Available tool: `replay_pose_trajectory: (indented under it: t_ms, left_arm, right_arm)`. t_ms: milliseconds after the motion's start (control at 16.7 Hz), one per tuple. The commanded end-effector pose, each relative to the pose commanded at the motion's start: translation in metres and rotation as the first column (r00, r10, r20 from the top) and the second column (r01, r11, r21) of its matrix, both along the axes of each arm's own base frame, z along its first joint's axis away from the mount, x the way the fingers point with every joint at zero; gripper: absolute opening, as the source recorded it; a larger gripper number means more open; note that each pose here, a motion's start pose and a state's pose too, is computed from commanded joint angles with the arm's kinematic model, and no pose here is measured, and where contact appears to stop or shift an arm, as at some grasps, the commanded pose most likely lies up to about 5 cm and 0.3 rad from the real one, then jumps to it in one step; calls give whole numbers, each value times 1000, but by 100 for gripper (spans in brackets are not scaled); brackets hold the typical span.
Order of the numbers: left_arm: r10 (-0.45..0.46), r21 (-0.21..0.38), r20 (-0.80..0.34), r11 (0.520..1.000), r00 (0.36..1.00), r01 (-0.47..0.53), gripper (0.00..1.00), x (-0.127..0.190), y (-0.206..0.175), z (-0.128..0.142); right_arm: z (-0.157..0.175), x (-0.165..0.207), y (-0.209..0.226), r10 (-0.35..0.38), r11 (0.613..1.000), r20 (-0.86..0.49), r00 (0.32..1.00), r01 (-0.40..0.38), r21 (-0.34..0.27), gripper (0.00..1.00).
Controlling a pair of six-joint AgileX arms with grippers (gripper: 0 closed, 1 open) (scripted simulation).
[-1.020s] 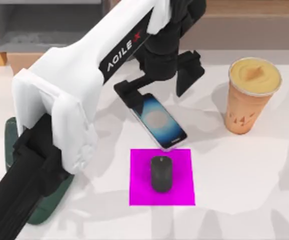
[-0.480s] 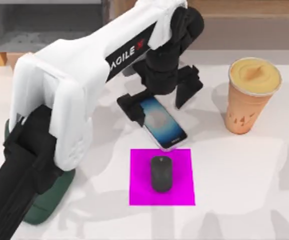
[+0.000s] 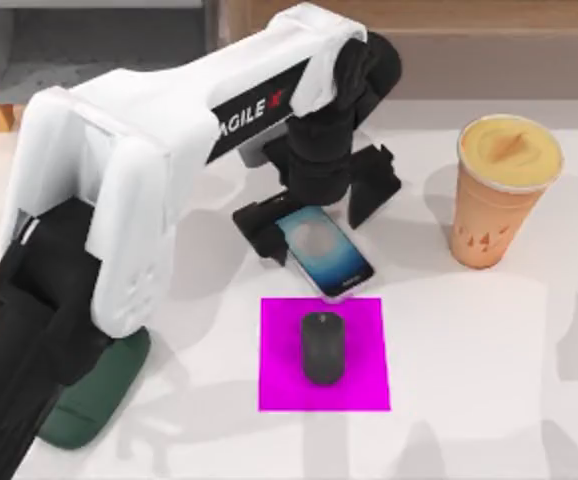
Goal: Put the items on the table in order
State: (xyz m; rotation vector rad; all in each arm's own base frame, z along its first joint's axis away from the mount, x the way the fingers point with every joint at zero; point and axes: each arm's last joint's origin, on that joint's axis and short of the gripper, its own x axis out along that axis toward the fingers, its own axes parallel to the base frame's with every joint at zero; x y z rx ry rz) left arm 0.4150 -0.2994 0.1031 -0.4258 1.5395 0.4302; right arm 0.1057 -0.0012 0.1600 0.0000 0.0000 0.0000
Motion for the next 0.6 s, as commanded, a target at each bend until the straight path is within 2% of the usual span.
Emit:
replay_pose_trajectory:
  t_ms: [180,600]
  left_arm:
    - [0,0,0,1000,1000,0,100,0,0,0]
    - [0,0,0,1000,1000,0,47,0,0,0]
  right_arm:
    - [0,0,0,0,1000,0,1000,0,0,100]
    - [0,0,0,0,1000,0,1000,0,0,100]
